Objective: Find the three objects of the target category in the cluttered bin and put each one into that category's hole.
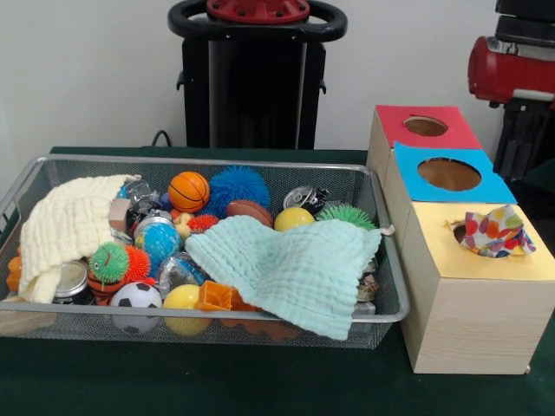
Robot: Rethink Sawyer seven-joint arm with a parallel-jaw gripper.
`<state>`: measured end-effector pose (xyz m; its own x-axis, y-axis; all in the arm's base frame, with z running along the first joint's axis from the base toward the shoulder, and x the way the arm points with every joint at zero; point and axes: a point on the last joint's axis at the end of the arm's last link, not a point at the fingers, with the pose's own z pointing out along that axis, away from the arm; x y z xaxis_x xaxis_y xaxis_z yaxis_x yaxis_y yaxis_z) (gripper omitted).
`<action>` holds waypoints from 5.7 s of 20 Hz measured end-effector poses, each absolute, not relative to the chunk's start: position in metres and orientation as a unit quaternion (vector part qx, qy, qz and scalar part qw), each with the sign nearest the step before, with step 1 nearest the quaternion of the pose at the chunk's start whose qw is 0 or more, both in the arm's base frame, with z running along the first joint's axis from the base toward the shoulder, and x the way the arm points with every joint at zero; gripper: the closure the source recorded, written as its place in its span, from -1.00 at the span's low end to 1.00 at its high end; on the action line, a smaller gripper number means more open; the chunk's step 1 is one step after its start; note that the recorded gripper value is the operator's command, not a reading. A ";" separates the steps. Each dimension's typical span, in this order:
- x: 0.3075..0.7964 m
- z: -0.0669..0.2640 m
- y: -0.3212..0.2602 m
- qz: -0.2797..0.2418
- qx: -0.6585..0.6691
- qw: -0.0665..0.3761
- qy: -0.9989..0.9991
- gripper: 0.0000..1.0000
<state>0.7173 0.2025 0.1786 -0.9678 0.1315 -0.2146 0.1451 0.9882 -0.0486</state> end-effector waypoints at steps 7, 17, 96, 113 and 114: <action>0.720 0.166 0.199 -0.034 0.069 0.115 0.990 1.00; 0.728 0.148 0.177 -0.037 0.079 0.130 0.988 1.00; 0.712 0.080 0.188 0.024 0.089 0.148 0.985 1.00; 0.708 0.080 0.188 0.023 0.089 0.145 0.985 1.00; 0.708 0.079 0.188 0.023 0.089 0.145 0.985 1.00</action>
<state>0.7080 0.1882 0.0795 -0.9423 0.1823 -0.2807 0.1689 0.9830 0.0715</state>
